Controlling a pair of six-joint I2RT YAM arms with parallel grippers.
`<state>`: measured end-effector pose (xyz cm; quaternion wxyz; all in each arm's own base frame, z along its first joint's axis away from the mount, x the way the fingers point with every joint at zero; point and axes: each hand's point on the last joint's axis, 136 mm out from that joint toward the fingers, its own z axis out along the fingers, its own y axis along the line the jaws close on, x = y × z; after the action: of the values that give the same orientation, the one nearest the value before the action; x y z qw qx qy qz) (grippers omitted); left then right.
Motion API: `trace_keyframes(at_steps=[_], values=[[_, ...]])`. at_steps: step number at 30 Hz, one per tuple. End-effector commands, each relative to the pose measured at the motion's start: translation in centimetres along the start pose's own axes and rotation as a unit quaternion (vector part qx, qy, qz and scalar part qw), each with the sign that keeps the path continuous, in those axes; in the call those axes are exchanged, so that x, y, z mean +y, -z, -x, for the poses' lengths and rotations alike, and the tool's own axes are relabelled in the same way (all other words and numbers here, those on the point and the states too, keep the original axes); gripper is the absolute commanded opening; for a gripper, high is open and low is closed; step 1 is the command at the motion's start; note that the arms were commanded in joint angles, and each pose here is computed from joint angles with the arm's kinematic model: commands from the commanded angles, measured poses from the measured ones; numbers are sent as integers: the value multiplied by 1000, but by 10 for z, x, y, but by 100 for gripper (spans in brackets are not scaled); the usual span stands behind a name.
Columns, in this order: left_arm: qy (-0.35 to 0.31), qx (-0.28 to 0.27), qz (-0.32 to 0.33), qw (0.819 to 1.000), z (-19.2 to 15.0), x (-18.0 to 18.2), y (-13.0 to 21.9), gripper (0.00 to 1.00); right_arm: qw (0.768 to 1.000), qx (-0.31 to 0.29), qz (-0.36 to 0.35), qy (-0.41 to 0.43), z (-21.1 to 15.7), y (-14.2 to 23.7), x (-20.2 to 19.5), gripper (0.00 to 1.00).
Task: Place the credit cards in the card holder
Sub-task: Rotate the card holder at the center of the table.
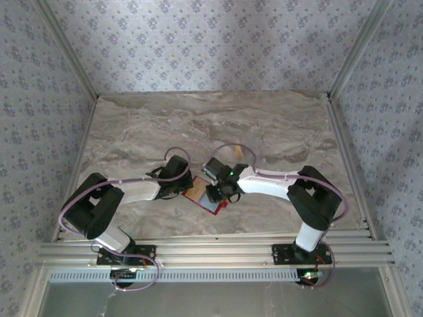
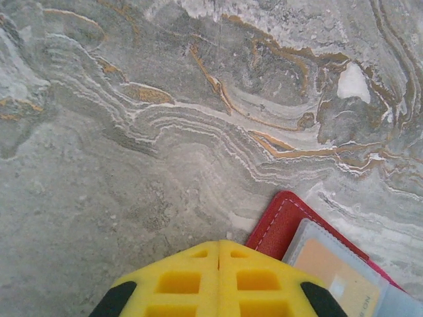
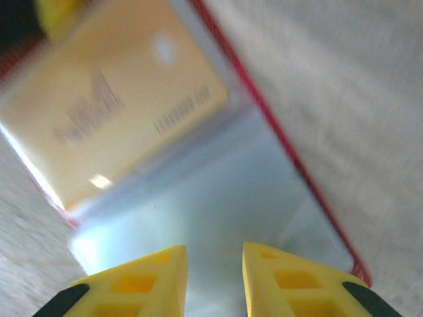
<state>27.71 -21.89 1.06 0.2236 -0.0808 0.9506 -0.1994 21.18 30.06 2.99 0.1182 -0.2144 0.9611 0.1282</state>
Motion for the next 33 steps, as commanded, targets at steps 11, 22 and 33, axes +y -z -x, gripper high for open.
trace_keyframes(at_steps=[11,22,33], values=[[-9,159,15,987,-91,34,-6,5,994,-6,-82,-65,7,-19,-53,28],[-3,156,17,988,-103,41,3,6,991,-56,-119,-5,58,9,-55,35],[-10,128,10,992,-86,34,23,9,990,-69,-115,29,80,35,-49,41]])
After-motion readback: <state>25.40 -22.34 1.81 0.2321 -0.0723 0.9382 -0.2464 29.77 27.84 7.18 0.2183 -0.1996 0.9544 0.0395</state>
